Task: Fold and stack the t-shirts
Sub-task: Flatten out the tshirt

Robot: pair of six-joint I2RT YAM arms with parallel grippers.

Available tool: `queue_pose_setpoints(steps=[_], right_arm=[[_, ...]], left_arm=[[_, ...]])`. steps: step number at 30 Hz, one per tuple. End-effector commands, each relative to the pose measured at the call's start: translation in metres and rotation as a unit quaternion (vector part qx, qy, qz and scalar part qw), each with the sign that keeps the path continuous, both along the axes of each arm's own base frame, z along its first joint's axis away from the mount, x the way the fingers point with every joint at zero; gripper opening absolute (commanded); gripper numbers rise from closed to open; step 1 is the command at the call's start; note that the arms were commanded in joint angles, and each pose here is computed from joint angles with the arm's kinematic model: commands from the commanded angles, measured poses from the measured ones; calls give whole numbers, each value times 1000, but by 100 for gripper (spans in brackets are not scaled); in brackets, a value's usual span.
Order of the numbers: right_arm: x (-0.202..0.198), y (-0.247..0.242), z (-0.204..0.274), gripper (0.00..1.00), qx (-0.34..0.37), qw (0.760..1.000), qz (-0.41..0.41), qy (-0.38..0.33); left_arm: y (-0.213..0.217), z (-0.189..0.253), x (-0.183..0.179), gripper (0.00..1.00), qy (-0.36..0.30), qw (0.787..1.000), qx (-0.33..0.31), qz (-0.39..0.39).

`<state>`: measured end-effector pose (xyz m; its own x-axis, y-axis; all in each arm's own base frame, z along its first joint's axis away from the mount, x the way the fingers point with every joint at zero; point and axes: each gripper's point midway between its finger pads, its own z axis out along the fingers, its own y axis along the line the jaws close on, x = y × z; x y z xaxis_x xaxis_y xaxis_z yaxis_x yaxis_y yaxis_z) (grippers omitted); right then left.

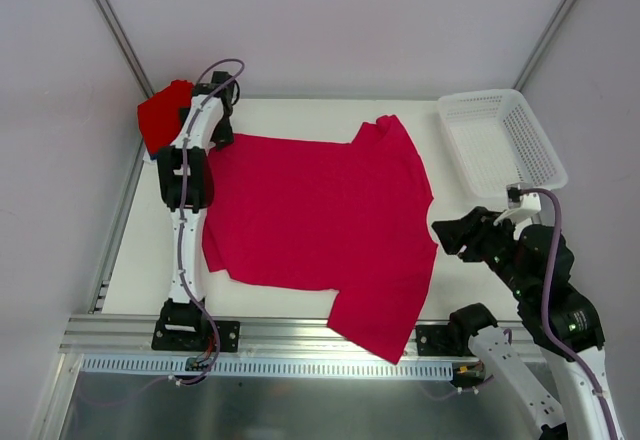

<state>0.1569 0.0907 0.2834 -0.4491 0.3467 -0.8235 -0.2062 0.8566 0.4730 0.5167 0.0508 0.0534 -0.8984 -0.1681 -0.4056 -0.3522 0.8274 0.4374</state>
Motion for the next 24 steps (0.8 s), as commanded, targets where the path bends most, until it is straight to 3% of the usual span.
queue_pose_setpoints(steps=[1, 2, 3, 5, 8, 10, 11, 13, 19, 20, 24], right_arm=[[6, 3, -5, 59, -6, 1000, 5, 3], [7, 4, -6, 78, -8, 1000, 7, 6], [10, 6, -9, 85, -11, 1000, 9, 11], [16, 6, -11, 97, -16, 1000, 6, 17], [25, 11, -13, 100, -25, 999, 7, 31], [32, 14, -15, 99, -26, 999, 9, 40], [35, 15, -15, 99, -26, 999, 10, 42], [40, 18, -20, 100, -27, 998, 11, 49], [47, 30, -37, 99, -10, 997, 22, 68], [49, 32, -48, 99, -5, 997, 23, 73], [50, 33, -54, 99, -2, 997, 22, 69]], left_arm=[[-3, 78, 4, 99, -80, 997, -2, 8], [-10, 97, 6, 99, -99, 995, -4, -3], [-15, 136, 6, 99, -139, 990, -2, -16], [-35, 175, 2, 99, -178, 983, -6, -40], [-57, 251, -37, 99, -243, 968, -12, -65], [-80, 242, -64, 99, -217, 971, -15, -94], [-81, 262, -86, 99, -239, 967, -14, -92], [-96, 227, -119, 99, -187, 976, -17, -114], [-117, 129, -235, 99, -80, 981, -159, -81], [-113, 87, -297, 99, -43, 976, -206, -49], [-117, 60, -323, 99, -28, 970, -240, -35]])
